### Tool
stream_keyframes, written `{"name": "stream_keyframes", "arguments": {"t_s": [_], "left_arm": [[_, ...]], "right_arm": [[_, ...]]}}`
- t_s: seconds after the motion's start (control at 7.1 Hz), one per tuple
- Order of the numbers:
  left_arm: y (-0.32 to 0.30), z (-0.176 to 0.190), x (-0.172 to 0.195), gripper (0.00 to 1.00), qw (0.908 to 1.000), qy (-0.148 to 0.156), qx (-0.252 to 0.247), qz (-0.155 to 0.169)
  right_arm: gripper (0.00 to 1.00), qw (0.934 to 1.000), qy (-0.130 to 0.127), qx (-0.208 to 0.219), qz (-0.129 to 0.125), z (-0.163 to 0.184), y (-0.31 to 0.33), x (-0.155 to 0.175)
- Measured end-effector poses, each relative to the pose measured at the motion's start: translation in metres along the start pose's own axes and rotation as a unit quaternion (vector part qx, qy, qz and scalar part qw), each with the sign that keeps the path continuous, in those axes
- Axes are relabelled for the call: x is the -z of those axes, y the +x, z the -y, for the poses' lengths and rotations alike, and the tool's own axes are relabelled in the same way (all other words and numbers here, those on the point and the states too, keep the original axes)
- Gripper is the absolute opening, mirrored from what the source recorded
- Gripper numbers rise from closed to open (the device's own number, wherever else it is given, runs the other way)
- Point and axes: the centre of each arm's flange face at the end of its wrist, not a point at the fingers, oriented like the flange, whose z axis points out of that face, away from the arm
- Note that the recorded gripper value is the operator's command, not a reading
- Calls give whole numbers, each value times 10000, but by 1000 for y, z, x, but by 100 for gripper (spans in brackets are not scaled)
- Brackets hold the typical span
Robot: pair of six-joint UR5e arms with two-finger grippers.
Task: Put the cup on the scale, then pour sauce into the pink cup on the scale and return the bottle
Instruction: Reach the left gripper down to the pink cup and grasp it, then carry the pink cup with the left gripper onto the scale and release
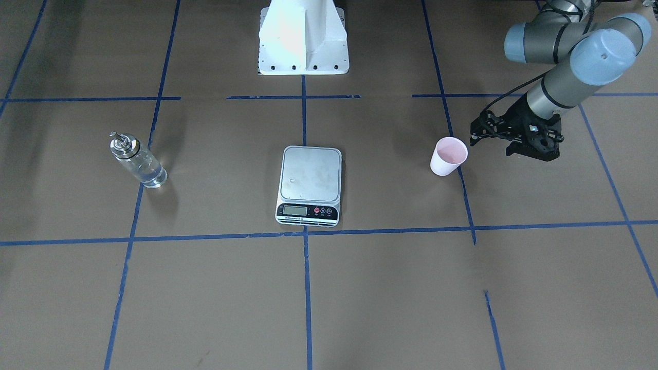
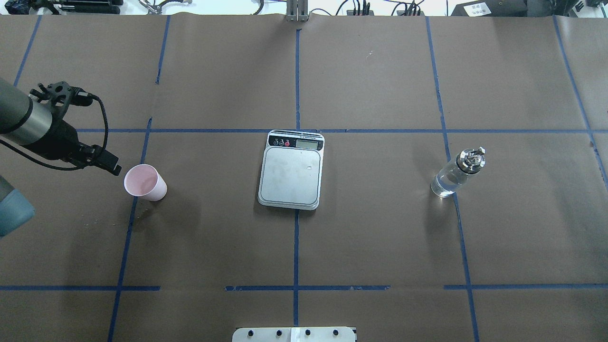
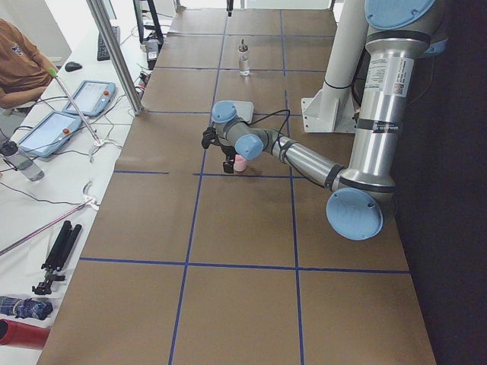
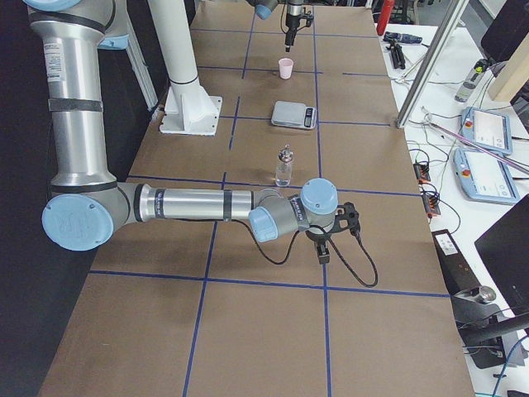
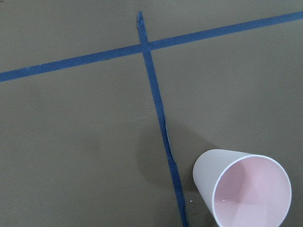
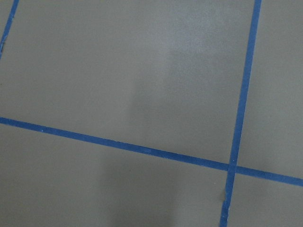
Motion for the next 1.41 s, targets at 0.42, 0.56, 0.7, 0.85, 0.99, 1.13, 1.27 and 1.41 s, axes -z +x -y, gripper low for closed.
{"name": "stream_keyframes", "arguments": {"t_s": [0.42,0.56,0.7,0.85,0.99,1.13,1.27,1.41], "left_arm": [[17,10,-26,77,9999,-160,-46,7],[23,12,-34,31,9997,-220,-81,4],[28,11,-41,0,9996,-272,-112,0],[30,10,-44,0,9995,-300,-126,2],[31,10,-43,0,9995,-296,-131,-2],[34,9,-40,0,9995,-279,-135,-11],[37,10,-37,0,9997,-256,-47,-23],[47,14,-32,0,9996,-202,170,-67]], "right_arm": [[100,10000,-13,1,-6,-2,2,-2],[100,10000,-21,-8,-9,-3,3,-2],[100,10000,-25,-16,-10,-3,3,-2],[100,10000,-27,-21,-9,-4,3,-2],[100,10000,-29,-22,-6,-4,3,-3],[100,10000,-33,-28,-5,-4,4,-3],[100,10000,-39,-37,3,-5,4,-3],[100,10000,-46,-42,19,-5,4,-4]]}}
